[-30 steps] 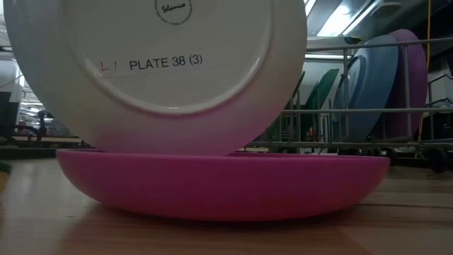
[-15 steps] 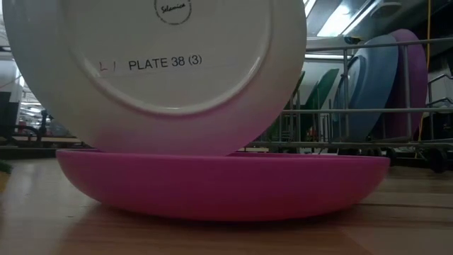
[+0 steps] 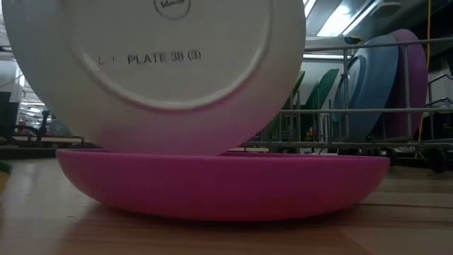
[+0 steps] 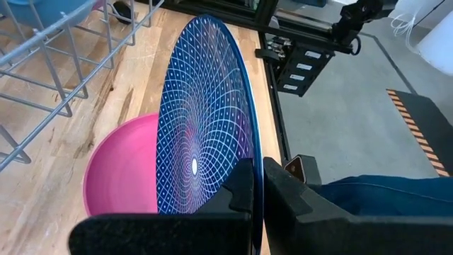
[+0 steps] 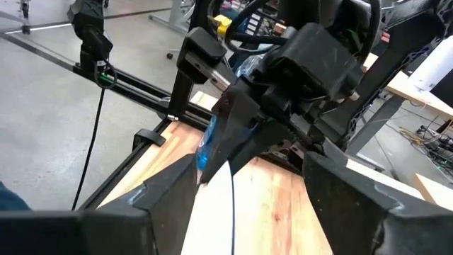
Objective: Sort dishes
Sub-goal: Put the blue pattern plate in the dish rack
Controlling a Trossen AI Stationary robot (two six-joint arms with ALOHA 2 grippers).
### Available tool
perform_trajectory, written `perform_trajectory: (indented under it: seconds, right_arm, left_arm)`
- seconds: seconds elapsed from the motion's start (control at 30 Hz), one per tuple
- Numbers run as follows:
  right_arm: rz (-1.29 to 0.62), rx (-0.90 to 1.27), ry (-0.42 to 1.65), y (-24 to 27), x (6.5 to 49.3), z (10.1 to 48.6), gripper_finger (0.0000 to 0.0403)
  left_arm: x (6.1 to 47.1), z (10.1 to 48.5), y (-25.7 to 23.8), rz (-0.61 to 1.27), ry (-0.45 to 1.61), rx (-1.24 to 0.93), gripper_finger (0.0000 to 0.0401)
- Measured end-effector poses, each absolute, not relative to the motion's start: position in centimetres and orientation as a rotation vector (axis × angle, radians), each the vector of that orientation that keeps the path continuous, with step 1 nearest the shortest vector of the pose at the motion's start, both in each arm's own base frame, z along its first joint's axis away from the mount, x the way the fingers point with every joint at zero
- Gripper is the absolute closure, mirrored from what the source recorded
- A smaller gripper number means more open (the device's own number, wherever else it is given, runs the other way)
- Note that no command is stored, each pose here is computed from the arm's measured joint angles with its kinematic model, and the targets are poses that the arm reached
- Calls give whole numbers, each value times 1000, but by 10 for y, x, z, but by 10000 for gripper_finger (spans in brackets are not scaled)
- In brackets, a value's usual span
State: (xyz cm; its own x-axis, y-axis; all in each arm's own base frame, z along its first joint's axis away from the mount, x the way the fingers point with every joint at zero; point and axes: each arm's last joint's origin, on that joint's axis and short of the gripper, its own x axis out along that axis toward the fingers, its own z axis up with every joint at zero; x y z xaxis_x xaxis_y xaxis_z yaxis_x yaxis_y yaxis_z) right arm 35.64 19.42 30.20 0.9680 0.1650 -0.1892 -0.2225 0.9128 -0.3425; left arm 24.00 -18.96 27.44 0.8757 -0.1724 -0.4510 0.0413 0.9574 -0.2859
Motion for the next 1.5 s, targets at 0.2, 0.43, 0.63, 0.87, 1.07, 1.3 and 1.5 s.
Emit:
perform_trajectory:
  seconds: [0.2, 0.43, 0.63, 0.87, 1.07, 1.3, 1.5]
  right_arm:
    - [195, -343, 129, 194, 357, 305, 142]
    - [148, -239, 146, 193, 357, 305, 142]
    - [123, -216, 149, 192, 357, 305, 142]
    - [177, 39, 207, 193, 357, 301, 142]
    - [292, 137, 346, 192, 355, 290, 142]
    - [297, 173, 363, 193, 355, 290, 157]
    - [299, 181, 364, 193, 355, 290, 230]
  left_arm:
    - [232, 288, -185, -133, 455, -298, 401]
    - [222, 301, -182, -182, 420, -241, 401]
    - [217, 308, -179, -205, 399, -185, 401]
    - [214, 310, -176, -231, 398, -104, 401]
    - [213, 310, -177, -282, 397, -36, 401]
    - [214, 311, -178, -305, 377, 43, 401]
    - [214, 313, -178, -320, 354, 59, 401]
